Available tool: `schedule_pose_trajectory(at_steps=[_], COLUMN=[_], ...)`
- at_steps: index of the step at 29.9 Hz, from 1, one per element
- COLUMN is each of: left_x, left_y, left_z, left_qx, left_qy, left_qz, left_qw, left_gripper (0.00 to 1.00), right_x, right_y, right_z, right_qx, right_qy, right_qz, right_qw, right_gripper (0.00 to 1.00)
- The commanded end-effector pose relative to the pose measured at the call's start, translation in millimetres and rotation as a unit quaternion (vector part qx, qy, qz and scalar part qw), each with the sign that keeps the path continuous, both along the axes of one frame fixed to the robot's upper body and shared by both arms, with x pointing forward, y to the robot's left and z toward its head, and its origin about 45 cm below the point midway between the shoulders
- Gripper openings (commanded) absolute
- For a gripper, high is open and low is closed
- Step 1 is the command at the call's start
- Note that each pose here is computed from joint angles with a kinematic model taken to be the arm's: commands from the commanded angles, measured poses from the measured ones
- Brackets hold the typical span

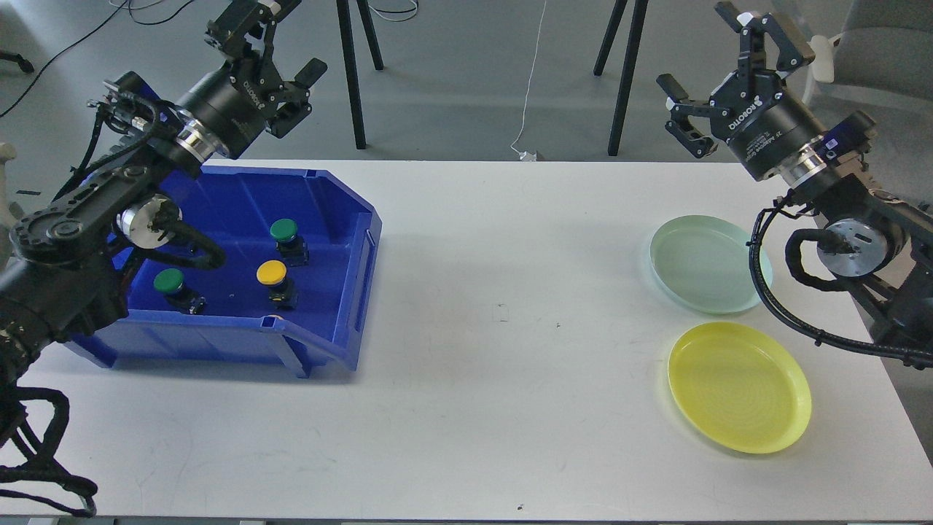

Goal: Pass button and place on color plate
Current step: 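Reach the left gripper into the blue bin toward a yellow-capped button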

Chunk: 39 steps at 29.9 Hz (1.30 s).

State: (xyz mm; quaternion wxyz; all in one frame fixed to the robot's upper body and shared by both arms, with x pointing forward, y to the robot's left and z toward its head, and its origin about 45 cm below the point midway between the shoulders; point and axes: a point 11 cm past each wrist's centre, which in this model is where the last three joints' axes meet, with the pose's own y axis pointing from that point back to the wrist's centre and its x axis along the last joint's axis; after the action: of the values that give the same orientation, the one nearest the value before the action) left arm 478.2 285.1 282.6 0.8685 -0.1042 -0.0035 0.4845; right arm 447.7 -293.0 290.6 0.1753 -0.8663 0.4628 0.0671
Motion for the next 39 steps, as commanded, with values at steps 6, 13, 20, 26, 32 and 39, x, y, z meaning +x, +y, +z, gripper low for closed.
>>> schedule_pose_trajectory(at_steps=[6,13,20,26,32,39], left_x=[1,-68,-97,-99,-110,-109], left_y=[31,-49,-31,31,67,78], left_z=[14,68,108,108,44,-18], left_qx=[-0.035,-0.118,0.239,0.560,0.706,0.705], left_qy=[-0.006,-0.085,-0.168,-0.142,-0.078,-0.014], left_qz=[0.036,-0.130,-0.205,-0.219,-0.290,-0.323], left_qw=[0.999,0.981,0.934,0.786,0.642,0.632], left_gripper=[1.00,1.00,1.00,1.00,0.99,0.99], right_x=[-9,-18,-23,-25,-29,-32], right_y=[-20,-34,-46,-60,-67,-69], right_z=[-15,-31,-41,-52,-61,-66], right_qx=[0.048,0.042,0.034,0.026,0.022,0.021], right_qy=[0.014,0.032,0.044,0.056,0.065,0.071], right_qz=[-0.035,-0.051,-0.062,-0.084,-0.093,-0.095], right_qw=[0.998,0.997,0.997,0.995,0.993,0.993], right_gripper=[0.99,0.99,0.99,0.99,0.99,0.99])
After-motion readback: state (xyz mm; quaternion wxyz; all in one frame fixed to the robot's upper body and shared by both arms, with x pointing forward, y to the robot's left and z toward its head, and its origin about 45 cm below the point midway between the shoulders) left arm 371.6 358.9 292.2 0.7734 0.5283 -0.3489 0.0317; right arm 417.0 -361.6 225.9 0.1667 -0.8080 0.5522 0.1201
